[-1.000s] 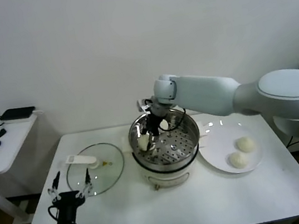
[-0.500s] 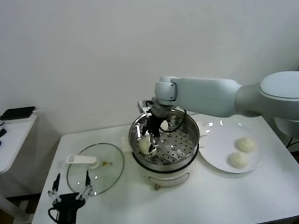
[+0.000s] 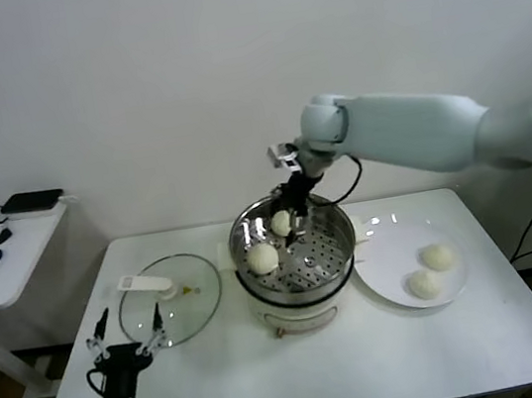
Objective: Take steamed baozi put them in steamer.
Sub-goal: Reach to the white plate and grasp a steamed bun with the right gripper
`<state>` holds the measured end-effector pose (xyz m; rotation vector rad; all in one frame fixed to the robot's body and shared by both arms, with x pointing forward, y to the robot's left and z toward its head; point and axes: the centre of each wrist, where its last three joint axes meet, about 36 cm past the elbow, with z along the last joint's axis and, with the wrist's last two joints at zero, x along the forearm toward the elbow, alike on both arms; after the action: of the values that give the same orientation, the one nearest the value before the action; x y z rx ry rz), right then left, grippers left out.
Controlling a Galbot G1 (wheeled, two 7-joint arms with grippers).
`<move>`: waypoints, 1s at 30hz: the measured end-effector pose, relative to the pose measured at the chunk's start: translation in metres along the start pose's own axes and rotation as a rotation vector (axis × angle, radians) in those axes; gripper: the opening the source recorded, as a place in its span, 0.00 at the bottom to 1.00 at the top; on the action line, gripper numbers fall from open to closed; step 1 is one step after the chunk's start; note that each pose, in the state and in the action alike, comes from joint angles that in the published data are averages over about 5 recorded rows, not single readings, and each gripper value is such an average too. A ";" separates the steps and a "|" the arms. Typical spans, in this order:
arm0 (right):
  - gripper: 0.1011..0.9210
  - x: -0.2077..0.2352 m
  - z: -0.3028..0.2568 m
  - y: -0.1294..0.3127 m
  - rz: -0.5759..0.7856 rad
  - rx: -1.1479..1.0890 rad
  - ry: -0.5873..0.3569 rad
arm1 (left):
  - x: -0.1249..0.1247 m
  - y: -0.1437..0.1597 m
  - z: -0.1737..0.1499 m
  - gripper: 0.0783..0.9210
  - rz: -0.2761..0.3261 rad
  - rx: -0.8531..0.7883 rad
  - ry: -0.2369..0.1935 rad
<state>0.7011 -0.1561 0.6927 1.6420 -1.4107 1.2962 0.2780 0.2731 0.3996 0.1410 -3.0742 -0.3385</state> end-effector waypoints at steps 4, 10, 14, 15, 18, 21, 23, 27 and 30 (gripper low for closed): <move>0.88 0.031 0.028 0.014 0.010 -0.013 0.026 | 0.000 -0.001 -0.002 0.88 0.004 0.003 -0.007; 0.88 0.062 0.081 0.038 0.030 -0.040 0.074 | -0.001 -0.001 -0.002 0.88 0.015 0.015 -0.010; 0.88 0.073 0.118 0.055 0.040 -0.058 0.110 | 0.000 -0.002 -0.002 0.88 0.021 0.026 -0.011; 0.88 0.073 0.127 0.060 0.040 -0.062 0.119 | 0.001 -0.003 -0.002 0.88 0.022 0.028 -0.012; 0.88 0.071 0.151 0.074 0.034 -0.070 0.145 | 0.002 -0.003 -0.002 0.88 0.024 0.035 -0.014; 0.88 0.064 0.173 0.088 0.026 -0.078 0.173 | 0.003 -0.004 -0.002 0.88 0.023 0.040 -0.013; 0.88 0.057 0.186 0.096 0.018 -0.086 0.193 | 0.003 -0.004 -0.001 0.88 0.022 0.043 -0.013; 0.88 0.036 0.206 0.109 -0.007 -0.096 0.230 | 0.004 -0.004 0.000 0.88 0.021 0.048 -0.010; 0.88 0.016 0.218 0.118 -0.029 -0.100 0.251 | 0.004 -0.004 0.000 0.88 0.020 0.050 -0.010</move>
<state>0.6494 -0.3873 0.6177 1.3759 -1.2739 1.3413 0.2745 0.2684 0.3986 0.1099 -3.0927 -0.2618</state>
